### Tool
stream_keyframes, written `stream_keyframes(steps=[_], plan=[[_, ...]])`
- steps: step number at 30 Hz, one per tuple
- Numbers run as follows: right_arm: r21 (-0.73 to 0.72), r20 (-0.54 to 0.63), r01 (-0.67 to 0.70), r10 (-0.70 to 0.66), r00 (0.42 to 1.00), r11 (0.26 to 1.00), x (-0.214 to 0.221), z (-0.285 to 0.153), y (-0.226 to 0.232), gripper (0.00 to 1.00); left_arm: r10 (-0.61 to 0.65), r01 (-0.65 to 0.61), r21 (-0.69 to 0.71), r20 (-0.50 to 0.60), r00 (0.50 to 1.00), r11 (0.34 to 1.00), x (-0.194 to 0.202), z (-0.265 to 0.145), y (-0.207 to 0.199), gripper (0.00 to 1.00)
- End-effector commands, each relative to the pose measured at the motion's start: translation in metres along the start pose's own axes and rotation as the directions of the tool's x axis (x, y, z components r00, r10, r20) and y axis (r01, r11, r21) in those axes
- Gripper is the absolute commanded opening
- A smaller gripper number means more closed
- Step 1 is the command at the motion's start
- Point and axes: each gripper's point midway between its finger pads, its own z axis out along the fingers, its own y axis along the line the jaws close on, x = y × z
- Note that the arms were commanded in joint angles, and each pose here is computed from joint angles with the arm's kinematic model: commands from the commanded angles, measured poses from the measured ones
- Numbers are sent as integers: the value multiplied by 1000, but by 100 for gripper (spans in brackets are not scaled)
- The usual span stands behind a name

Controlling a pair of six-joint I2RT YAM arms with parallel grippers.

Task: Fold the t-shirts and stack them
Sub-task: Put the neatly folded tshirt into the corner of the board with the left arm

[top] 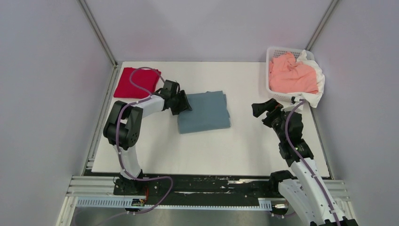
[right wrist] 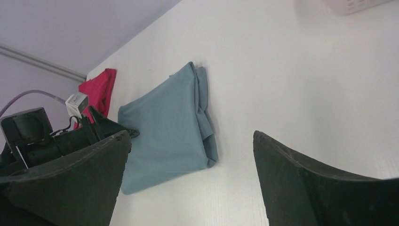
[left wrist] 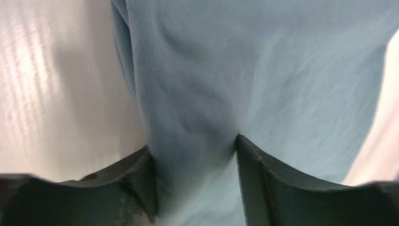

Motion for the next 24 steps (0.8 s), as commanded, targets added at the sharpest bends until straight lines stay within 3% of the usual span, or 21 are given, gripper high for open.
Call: stream_keyframes(steps=[1, 4, 8, 13, 16, 22, 24], plan=[[74, 100, 4, -12, 995, 997, -17, -5, -15, 100, 45, -55, -141, -76, 996, 989, 31, 21, 7, 55], [87, 114, 18, -28, 993, 996, -20, -6, -17, 100, 72, -88, -220, -78, 994, 972, 29, 26, 8, 28], [96, 110, 30, -41, 993, 995, -20, -6, -19, 100, 123, -140, -337, -69, 990, 931, 19, 25, 19, 1], [115, 115, 57, -71, 991, 992, -21, -7, -23, 100, 313, -263, -478, 27, 949, 838, -32, 12, 29, 0], [134, 119, 73, -89, 989, 988, -21, -6, -28, 100, 498, -385, -555, 62, 865, 737, -79, -4, 29, 0], [188, 110, 95, -117, 987, 978, -21, 0, -38, 100, 665, -491, -562, 146, 733, 665, -166, -39, 24, 0], [204, 101, 102, -125, 987, 974, -20, 3, -41, 100, 725, -519, -605, 146, 673, 604, -192, -53, 28, 0]])
